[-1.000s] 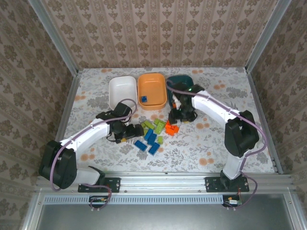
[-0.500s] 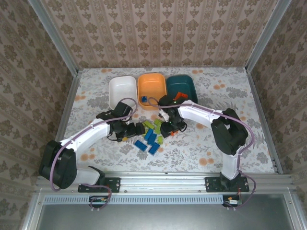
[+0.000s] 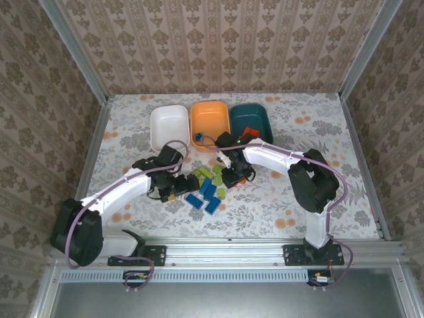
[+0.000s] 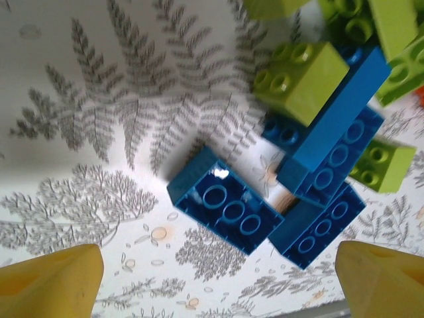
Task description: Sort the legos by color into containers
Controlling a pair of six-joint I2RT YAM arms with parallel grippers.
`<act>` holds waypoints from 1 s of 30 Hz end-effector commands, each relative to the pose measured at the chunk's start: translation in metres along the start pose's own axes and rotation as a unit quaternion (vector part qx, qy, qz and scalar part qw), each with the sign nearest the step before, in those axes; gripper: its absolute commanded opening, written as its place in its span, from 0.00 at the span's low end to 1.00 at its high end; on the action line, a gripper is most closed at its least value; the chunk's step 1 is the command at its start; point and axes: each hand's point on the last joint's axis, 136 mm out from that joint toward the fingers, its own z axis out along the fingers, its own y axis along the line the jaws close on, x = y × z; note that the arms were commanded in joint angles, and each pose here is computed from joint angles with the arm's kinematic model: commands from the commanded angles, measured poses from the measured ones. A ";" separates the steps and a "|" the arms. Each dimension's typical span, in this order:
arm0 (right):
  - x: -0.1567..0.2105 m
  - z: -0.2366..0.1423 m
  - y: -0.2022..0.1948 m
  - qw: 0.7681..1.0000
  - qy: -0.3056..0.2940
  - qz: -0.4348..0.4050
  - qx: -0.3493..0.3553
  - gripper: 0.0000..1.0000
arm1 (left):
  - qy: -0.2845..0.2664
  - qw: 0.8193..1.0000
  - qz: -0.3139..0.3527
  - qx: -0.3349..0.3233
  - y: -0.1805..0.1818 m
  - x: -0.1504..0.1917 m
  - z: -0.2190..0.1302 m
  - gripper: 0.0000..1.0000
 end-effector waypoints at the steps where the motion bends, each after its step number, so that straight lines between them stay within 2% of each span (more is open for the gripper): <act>1: -0.005 -0.006 -0.004 1.000 -0.009 -0.007 0.019 0.49 | 0.032 0.999 -0.033 -0.010 0.005 0.023 0.002 0.90; 7: -0.007 -0.015 -0.002 1.000 -0.026 0.001 0.013 0.51 | 0.068 0.995 -0.054 -0.041 0.012 0.036 0.026 0.84; 18: -0.010 -0.011 -0.002 0.999 -0.033 -0.013 0.015 0.59 | 0.069 0.994 -0.060 -0.057 0.012 0.013 0.055 0.79; 24: -0.014 0.003 0.003 1.000 -0.018 -0.014 -0.001 0.57 | 0.065 0.994 -0.071 -0.054 0.021 0.001 0.059 0.74; 30: -0.011 0.012 0.010 1.000 -0.005 -0.023 -0.012 0.51 | 0.070 0.993 -0.071 -0.067 0.038 -0.006 0.052 0.72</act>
